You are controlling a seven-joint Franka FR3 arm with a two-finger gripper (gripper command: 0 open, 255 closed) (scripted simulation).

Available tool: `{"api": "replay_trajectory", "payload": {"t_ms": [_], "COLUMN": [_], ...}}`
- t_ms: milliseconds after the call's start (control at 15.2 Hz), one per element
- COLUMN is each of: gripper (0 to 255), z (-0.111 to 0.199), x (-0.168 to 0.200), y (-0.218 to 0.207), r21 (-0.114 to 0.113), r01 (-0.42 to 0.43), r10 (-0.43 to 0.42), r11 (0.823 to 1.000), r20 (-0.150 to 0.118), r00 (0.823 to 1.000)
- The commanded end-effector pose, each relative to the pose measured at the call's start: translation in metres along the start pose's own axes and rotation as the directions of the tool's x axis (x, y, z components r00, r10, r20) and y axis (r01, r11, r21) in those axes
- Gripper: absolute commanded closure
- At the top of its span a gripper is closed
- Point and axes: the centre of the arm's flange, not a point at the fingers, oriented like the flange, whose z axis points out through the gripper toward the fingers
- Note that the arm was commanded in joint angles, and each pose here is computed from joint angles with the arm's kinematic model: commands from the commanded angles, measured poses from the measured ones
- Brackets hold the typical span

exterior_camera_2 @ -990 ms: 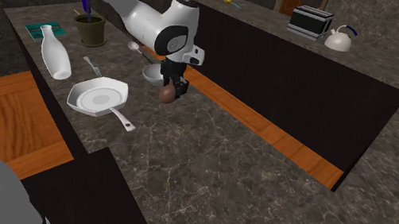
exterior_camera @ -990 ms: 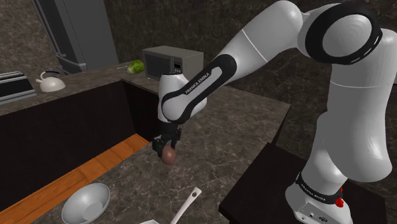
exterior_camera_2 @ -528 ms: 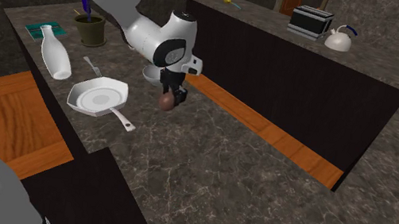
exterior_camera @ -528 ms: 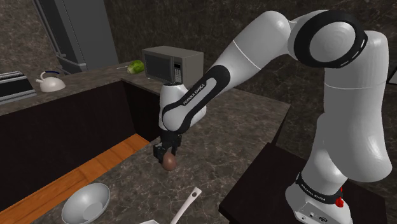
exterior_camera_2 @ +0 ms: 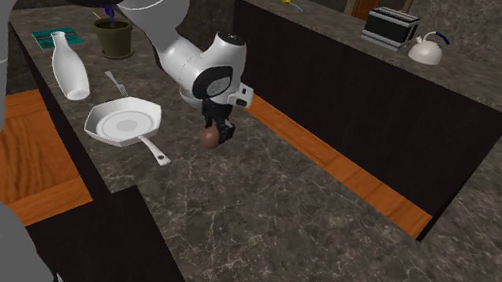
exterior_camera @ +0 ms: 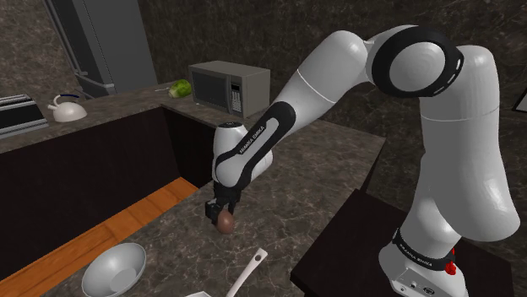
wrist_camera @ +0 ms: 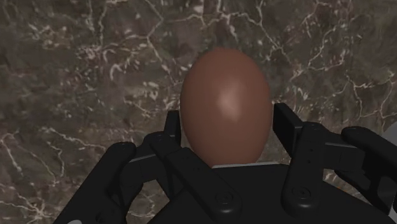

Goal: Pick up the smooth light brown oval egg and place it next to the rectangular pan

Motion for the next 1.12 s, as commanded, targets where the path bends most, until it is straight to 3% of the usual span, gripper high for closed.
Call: {"api": "replay_trajectory", "payload": {"t_ms": [0, 396, 858, 924, 1056], "gripper": [255, 255, 255, 0, 0], "z": [0.011, 0.041, 0.041, 0.041, 0.041], "x": [0.0, 0.0, 0.0, 0.0, 0.0], "y": [0.003, 0.008, 0.008, 0.008, 0.008], "r21": [0.0, 0.0, 0.0, 0.0, 0.0], "r01": [0.0, 0.0, 0.0, 0.0, 0.0], "r10": [0.0, 0.0, 0.0, 0.0, 0.0], "r11": [1.0, 1.0, 1.0, 1.0, 1.0], "r20": [-0.001, -0.001, -0.001, -0.001, -0.001], "r00": [1.0, 1.0, 1.0, 1.0, 1.0]}}
